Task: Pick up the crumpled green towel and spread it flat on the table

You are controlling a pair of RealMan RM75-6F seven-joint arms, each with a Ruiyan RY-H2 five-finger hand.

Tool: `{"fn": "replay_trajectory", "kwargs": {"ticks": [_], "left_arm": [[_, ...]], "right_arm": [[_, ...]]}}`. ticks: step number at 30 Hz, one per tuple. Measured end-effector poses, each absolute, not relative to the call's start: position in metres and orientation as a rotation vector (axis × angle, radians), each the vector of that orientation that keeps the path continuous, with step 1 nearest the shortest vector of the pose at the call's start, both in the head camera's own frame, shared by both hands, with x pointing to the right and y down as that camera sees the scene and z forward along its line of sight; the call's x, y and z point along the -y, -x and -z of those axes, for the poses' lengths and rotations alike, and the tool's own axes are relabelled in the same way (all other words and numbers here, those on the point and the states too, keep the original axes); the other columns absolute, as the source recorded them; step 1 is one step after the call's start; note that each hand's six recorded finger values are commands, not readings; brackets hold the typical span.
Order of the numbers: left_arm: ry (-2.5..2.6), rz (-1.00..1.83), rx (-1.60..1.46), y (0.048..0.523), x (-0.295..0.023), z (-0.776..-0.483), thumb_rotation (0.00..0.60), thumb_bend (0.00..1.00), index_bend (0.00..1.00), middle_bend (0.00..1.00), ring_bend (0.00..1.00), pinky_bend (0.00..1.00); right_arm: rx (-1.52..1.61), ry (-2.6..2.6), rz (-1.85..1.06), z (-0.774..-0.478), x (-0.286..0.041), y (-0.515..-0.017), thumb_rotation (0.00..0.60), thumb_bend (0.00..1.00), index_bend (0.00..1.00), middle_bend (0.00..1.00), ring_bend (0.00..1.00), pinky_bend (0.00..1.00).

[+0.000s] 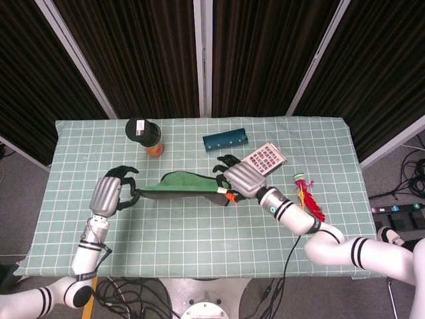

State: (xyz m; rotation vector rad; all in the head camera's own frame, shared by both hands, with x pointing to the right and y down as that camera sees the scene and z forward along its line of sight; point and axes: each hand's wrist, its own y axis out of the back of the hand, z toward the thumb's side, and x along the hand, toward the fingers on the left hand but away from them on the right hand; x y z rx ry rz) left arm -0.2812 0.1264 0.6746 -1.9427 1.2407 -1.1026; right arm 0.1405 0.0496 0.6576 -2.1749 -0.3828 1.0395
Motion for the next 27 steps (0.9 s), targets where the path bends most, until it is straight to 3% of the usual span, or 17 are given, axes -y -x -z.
{"fn": "replay_trajectory", "kwargs": {"ticks": [9, 13, 15, 18, 22, 27], "left_arm": [[1.998, 1.111, -1.147, 0.276, -0.166, -0.675, 0.6, 0.38, 0.78, 0.44, 0.28, 0.28], [2.019, 1.121, -1.12, 0.272, -0.173, -0.678, 0.6, 0.38, 0.77, 0.44, 0.28, 0.28], [2.028, 1.126, -1.11, 0.271, -0.176, -0.68, 0.6, 0.38, 0.77, 0.44, 0.28, 0.28], [2.036, 1.133, -1.095, 0.27, -0.18, -0.681, 0.6, 0.38, 0.76, 0.43, 0.28, 0.28], [2.038, 1.131, -1.09, 0.269, -0.18, -0.681, 0.6, 0.37, 0.76, 0.43, 0.28, 0.28], [2.039, 1.134, -1.08, 0.271, -0.179, -0.68, 0.6, 0.34, 0.68, 0.42, 0.28, 0.28]], "right_arm": [[0.282, 2.194, -1.098, -0.668, -0.079, -0.158, 0.6, 0.4, 0.63, 0.2, 0.0, 0.0], [0.285, 2.202, -1.097, -0.673, -0.088, -0.159, 0.6, 0.33, 0.6, 0.2, 0.0, 0.0], [0.275, 2.198, -1.1, -0.675, -0.092, -0.16, 0.588, 0.26, 0.53, 0.17, 0.0, 0.0], [0.242, 2.183, -1.109, -0.679, -0.101, -0.163, 0.553, 0.2, 0.48, 0.15, 0.0, 0.0], [0.185, 2.151, -1.126, -0.684, -0.114, -0.172, 0.531, 0.19, 0.46, 0.14, 0.0, 0.0], [0.085, 2.088, -1.157, -0.689, -0.128, -0.187, 0.396, 0.06, 0.27, 0.08, 0.0, 0.0]]}}
